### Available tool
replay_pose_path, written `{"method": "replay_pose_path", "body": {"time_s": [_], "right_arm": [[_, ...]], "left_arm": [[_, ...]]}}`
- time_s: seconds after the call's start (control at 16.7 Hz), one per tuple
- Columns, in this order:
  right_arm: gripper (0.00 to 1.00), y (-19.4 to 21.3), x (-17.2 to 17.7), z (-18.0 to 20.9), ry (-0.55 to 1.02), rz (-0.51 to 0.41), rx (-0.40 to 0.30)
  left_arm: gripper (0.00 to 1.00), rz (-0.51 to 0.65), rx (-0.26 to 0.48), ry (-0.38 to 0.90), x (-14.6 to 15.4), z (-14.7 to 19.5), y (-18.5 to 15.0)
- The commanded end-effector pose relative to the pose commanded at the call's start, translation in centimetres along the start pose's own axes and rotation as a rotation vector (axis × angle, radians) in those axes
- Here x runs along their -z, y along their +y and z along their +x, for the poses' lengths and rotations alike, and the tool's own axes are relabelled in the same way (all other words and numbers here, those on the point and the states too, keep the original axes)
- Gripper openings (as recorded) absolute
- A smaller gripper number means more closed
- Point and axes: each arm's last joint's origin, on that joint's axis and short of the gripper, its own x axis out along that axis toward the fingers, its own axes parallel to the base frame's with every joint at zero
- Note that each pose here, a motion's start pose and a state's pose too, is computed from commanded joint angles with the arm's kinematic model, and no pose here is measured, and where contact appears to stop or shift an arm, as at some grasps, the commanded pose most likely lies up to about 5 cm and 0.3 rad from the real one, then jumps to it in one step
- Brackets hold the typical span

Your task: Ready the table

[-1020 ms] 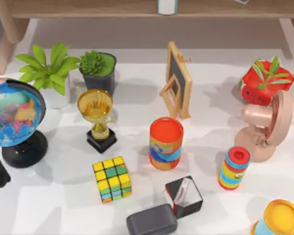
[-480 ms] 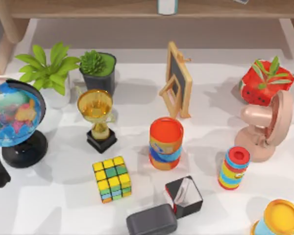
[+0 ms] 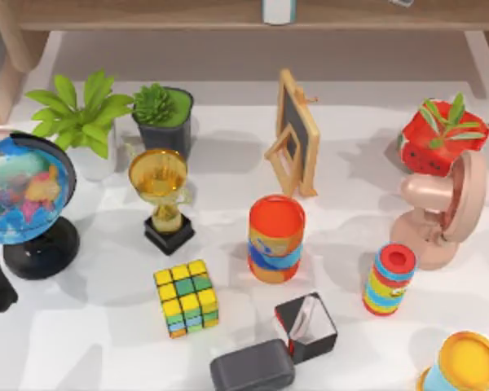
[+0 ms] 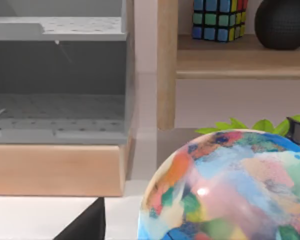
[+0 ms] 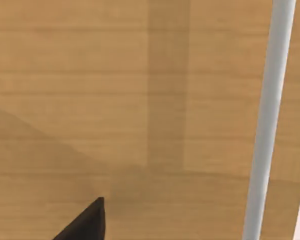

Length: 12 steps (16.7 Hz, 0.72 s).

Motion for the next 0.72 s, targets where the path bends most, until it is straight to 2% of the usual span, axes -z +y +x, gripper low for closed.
{"method": "replay_pose_path", "body": {"time_s": [0.18, 0.72], "right_arm": [[1.0, 0.0, 0.0, 0.0, 0.0, 0.0, 0.0], [0.32, 0.0, 0.0, 0.0, 0.0, 0.0, 0.0]], "left_arm": [[1.0, 0.0, 0.0, 0.0, 0.0, 0.0, 0.0], [1.0, 0.0, 0.0, 0.0, 0.0, 0.0, 0.0]]}}
